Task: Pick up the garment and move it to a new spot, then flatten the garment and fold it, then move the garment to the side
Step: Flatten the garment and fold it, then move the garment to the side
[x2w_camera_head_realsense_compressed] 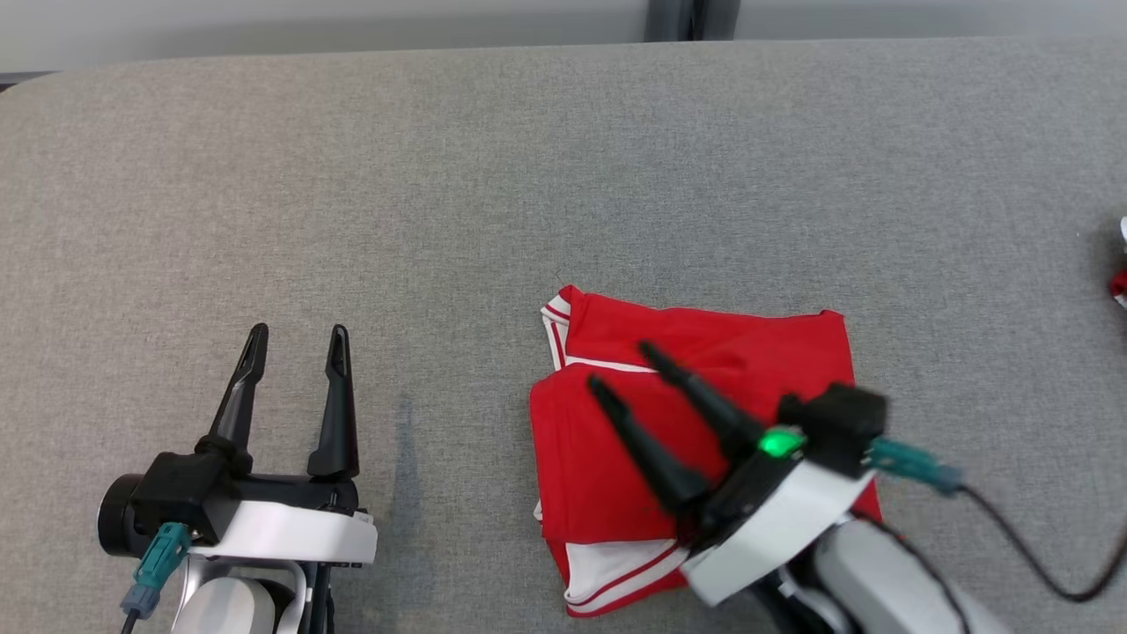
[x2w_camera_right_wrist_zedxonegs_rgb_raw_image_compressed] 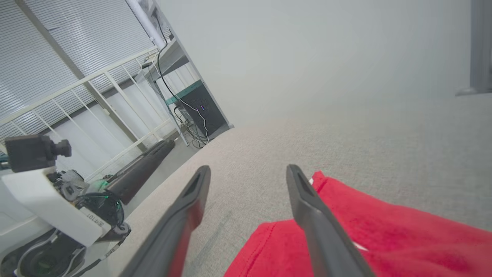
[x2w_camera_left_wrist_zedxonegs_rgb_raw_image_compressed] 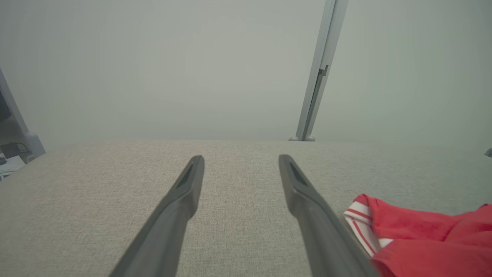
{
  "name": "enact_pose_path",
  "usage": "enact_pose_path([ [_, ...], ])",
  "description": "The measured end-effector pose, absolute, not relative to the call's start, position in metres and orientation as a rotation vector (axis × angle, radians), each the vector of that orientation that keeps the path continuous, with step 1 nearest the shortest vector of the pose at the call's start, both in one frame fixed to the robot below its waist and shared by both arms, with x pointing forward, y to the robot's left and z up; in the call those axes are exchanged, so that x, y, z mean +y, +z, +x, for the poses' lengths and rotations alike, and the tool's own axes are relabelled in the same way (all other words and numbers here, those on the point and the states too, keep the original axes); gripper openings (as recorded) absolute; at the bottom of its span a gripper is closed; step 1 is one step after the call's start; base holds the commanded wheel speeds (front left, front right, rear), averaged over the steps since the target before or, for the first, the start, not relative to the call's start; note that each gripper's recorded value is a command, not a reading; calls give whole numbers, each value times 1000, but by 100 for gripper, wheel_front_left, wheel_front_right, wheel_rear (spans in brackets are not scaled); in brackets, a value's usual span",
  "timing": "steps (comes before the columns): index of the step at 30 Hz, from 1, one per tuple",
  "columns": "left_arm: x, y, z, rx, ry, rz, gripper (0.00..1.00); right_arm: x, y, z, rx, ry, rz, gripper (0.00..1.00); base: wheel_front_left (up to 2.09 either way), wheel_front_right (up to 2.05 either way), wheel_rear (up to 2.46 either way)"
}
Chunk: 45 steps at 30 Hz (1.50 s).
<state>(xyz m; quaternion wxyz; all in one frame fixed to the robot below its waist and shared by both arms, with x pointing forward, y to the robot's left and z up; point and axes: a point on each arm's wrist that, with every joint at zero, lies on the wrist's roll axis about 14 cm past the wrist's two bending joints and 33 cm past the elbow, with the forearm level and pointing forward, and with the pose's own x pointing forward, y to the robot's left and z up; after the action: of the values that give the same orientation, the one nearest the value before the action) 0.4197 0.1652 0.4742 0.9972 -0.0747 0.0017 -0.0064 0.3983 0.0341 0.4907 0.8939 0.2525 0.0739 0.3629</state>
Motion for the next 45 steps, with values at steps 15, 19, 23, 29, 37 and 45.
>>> enact_pose_path([
  [15, 166, 484, 421, -24, -19, -124, 100, -159, 527, 446, -140, 252, 196, 100, 0, 0, 0],
  [19, 171, 486, 418, -30, -9, -110, 100, -192, 511, 433, -98, 153, 137, 100, 0, 0, 0],
  [23, 173, 490, 415, -40, -5, -101, 100, -209, 498, 419, -58, 99, 116, 100, 0, 0, 0],
  [29, 173, 492, 409, -42, -3, -93, 100, -210, 496, 410, -52, 84, 123, 100, 0, 0, 0],
  [37, 173, 494, 405, -44, -1, -87, 100, -210, 498, 406, -53, 84, 117, 100, 0, 0, 0],
  [45, 177, 498, 396, -49, 2, -59, 100, -208, 502, 397, -51, 92, 101, 100, 0, 0, 0],
])
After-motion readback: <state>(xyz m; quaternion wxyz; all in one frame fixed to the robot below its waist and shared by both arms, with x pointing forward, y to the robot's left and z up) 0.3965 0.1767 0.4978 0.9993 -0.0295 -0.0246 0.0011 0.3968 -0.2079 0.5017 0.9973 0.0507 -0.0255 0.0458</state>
